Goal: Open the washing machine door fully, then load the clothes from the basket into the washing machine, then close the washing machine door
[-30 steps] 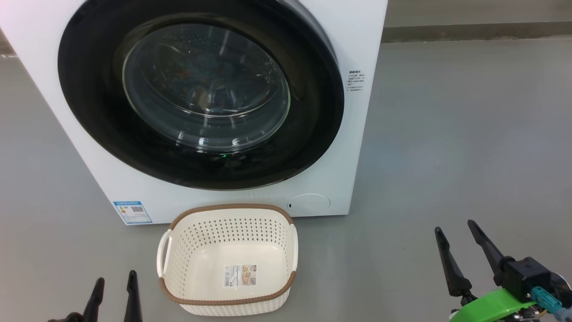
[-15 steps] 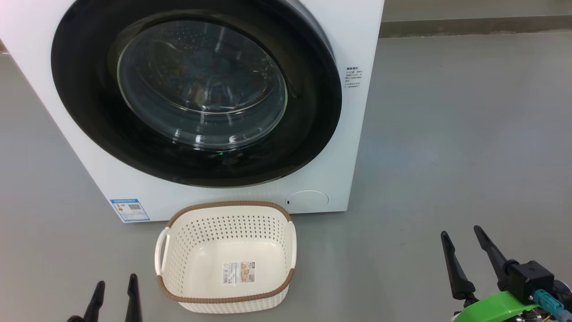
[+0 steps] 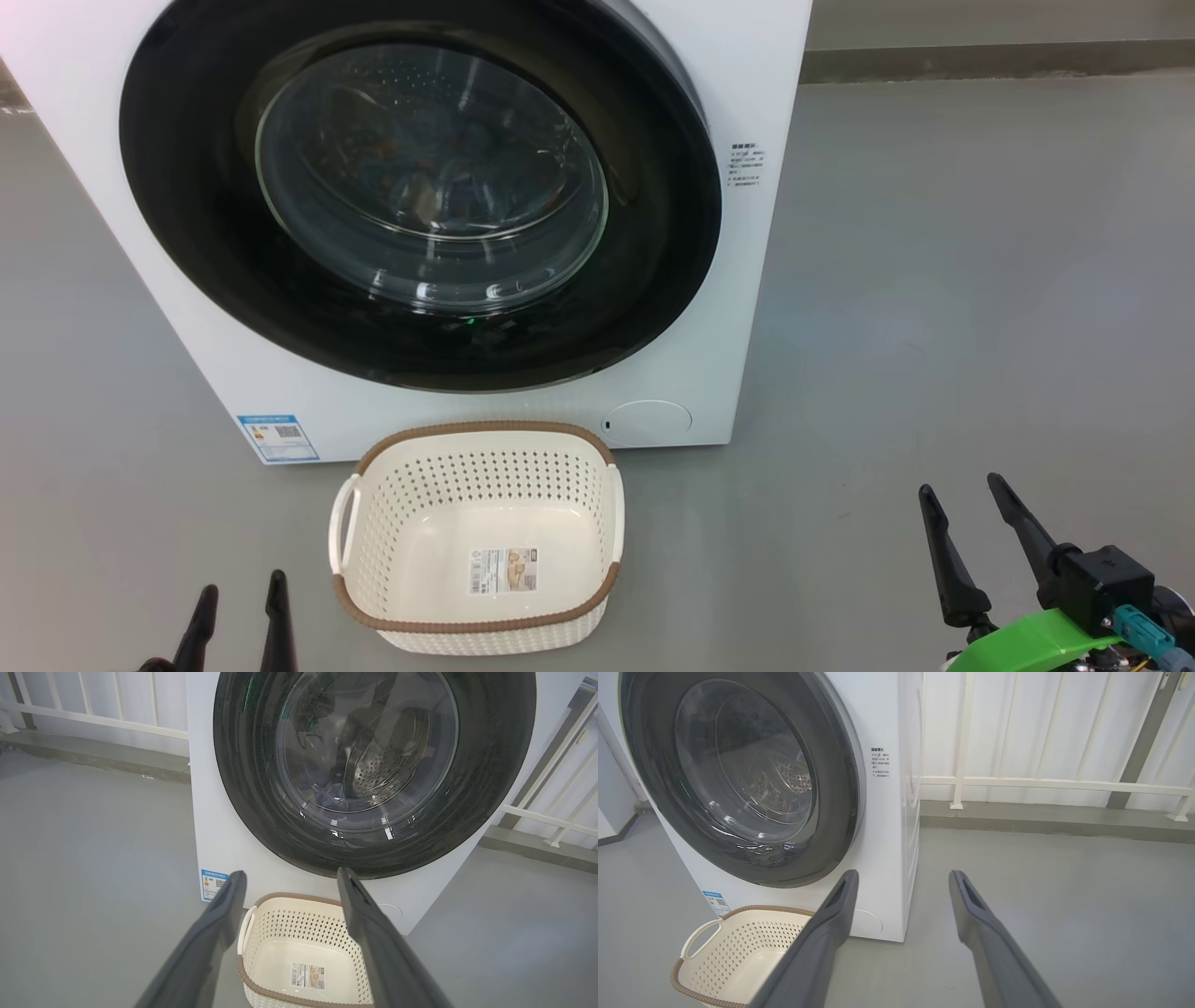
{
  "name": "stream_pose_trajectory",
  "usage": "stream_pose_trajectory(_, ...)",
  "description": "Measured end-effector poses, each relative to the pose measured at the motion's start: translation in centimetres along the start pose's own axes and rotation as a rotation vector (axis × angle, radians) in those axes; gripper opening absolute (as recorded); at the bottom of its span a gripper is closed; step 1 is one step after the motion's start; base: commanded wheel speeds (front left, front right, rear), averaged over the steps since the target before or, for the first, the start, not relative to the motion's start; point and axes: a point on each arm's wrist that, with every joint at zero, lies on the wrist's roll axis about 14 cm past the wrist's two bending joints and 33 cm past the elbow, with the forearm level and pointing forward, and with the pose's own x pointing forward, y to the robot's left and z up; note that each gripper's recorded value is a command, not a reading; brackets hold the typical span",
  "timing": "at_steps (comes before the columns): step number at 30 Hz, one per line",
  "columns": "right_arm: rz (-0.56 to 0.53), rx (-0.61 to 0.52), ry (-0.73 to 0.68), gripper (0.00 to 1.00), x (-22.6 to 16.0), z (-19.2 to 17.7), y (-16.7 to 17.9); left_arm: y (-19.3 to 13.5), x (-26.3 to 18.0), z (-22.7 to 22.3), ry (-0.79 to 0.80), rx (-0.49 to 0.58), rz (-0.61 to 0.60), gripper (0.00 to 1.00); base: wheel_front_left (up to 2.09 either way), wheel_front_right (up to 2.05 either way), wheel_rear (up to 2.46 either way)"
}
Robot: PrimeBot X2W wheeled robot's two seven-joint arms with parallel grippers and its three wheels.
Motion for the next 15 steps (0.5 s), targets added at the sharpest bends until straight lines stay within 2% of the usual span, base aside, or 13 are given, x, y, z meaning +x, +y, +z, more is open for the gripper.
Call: stream_pose_trajectory(15,-0.007,0.000,0.001,1.00,-0.12,-0.03,-0.21,-0.13,0.13,0.13,-0.003,0.007,-0.005,1.00,0.00,0.00,0.00)
